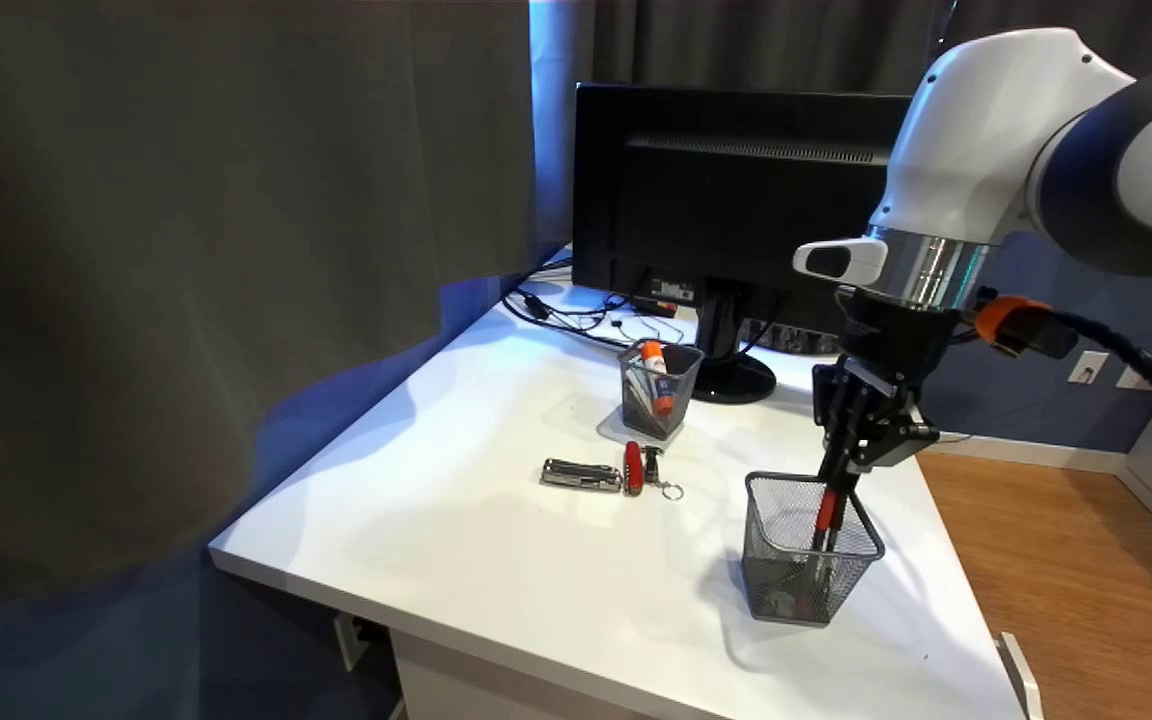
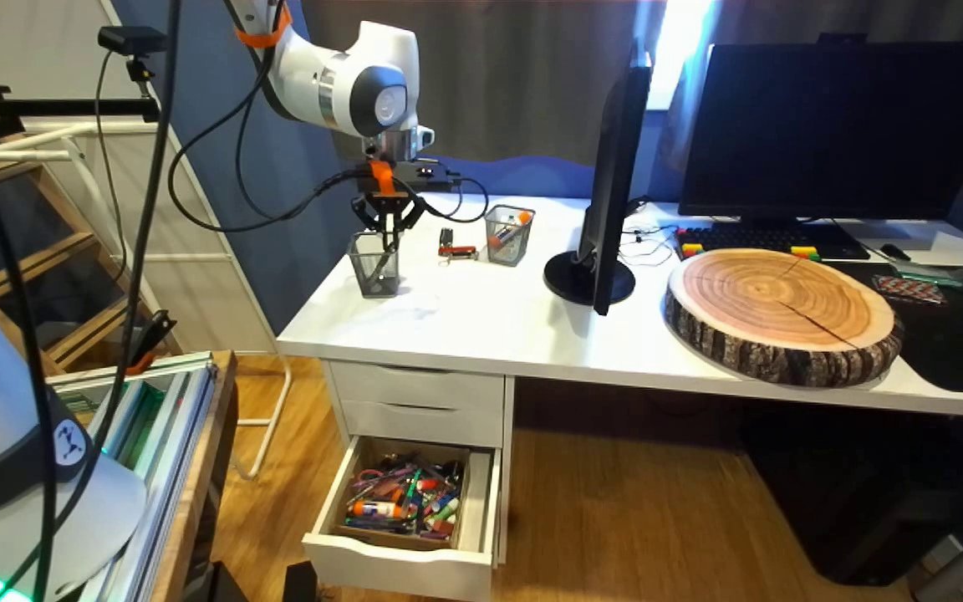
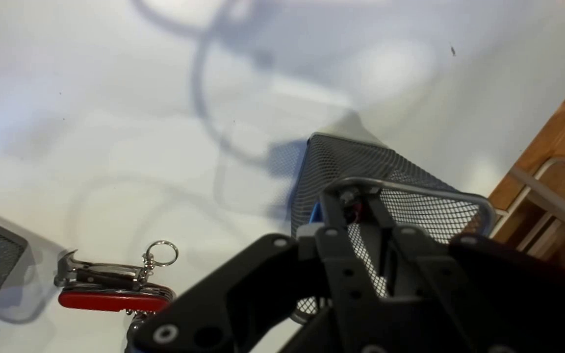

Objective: Remove the pens from the basket on the left and put them on the desk

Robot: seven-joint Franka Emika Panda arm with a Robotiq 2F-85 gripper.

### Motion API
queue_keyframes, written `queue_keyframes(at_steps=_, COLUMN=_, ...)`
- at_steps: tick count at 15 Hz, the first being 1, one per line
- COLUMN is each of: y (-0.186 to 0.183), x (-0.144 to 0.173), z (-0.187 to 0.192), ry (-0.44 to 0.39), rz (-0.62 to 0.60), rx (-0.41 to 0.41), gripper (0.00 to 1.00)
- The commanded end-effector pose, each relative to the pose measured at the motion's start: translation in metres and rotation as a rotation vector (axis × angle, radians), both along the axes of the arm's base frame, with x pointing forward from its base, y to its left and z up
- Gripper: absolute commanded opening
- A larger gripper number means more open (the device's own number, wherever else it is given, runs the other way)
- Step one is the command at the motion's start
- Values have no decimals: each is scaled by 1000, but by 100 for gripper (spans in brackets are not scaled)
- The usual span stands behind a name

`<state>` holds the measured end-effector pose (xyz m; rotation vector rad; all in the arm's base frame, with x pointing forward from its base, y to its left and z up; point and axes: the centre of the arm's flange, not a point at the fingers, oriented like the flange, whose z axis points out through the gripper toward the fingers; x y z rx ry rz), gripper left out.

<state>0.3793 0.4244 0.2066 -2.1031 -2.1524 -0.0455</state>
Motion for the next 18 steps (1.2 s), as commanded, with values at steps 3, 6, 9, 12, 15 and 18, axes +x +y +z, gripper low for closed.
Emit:
queue_keyframes(at_steps=3, y=4, x=3, z=-5, ry=-19, rz=13, rx=11, gripper=8)
queue_keyframes(at_steps=6, y=4, x=3, z=-5, ry=-20, rz=13, rx=10, gripper=3)
queue_keyframes(at_steps=9, y=3, x=2, z=-4, ry=-22, rz=14, rx=10, gripper=3)
queue_keyframes(at_steps=12, y=0, x=1, z=3, ry=-28, rz=18, rx=1, gripper=3)
queue_keyframes(at_steps=15, y=-2, x=1, z=12, ry=-39, rz=26, rx=-11, gripper=3)
queue_keyframes(at_steps=18, y=-1, x=1, z=18, ry=-49, rz=37, rx=-12, gripper=3)
